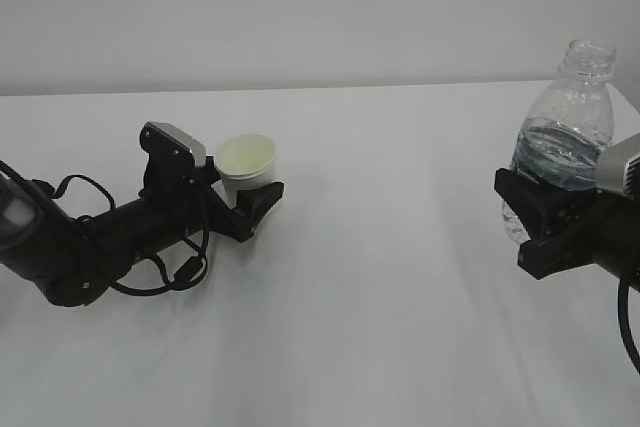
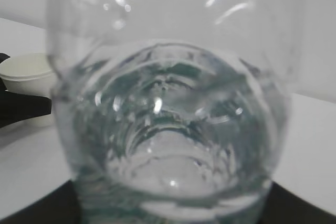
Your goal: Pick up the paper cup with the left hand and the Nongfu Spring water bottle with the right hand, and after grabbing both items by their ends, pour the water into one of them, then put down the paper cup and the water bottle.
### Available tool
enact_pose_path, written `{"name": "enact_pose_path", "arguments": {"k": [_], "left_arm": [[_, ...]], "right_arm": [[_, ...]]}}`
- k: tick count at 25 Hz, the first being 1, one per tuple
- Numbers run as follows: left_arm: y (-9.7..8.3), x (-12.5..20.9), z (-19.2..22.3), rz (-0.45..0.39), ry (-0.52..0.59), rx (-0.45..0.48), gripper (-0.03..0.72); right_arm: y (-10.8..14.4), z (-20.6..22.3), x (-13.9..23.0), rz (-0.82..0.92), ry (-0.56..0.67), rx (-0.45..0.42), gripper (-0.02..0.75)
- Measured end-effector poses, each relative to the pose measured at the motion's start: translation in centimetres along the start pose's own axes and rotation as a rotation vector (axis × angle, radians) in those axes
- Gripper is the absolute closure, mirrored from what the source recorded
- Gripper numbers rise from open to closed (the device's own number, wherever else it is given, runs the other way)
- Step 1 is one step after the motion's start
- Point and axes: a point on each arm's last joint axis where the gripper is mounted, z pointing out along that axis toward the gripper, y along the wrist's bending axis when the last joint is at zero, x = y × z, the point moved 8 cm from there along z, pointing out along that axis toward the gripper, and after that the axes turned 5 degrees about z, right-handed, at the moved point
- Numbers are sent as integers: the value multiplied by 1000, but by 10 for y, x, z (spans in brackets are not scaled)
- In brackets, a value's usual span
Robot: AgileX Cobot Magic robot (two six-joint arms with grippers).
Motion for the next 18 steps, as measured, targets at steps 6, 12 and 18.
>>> {"name": "enact_pose_path", "arguments": {"k": [6, 12, 18], "left_arm": [[1, 4, 0, -10, 6, -12, 28], [1, 4, 0, -10, 6, -12, 147], [1, 4, 0, -10, 6, -12, 223]], "right_arm": [[0, 0, 0, 0, 0, 0, 379], [0, 0, 0, 0, 0, 0, 379], [0, 0, 0, 0, 0, 0, 379]]}}
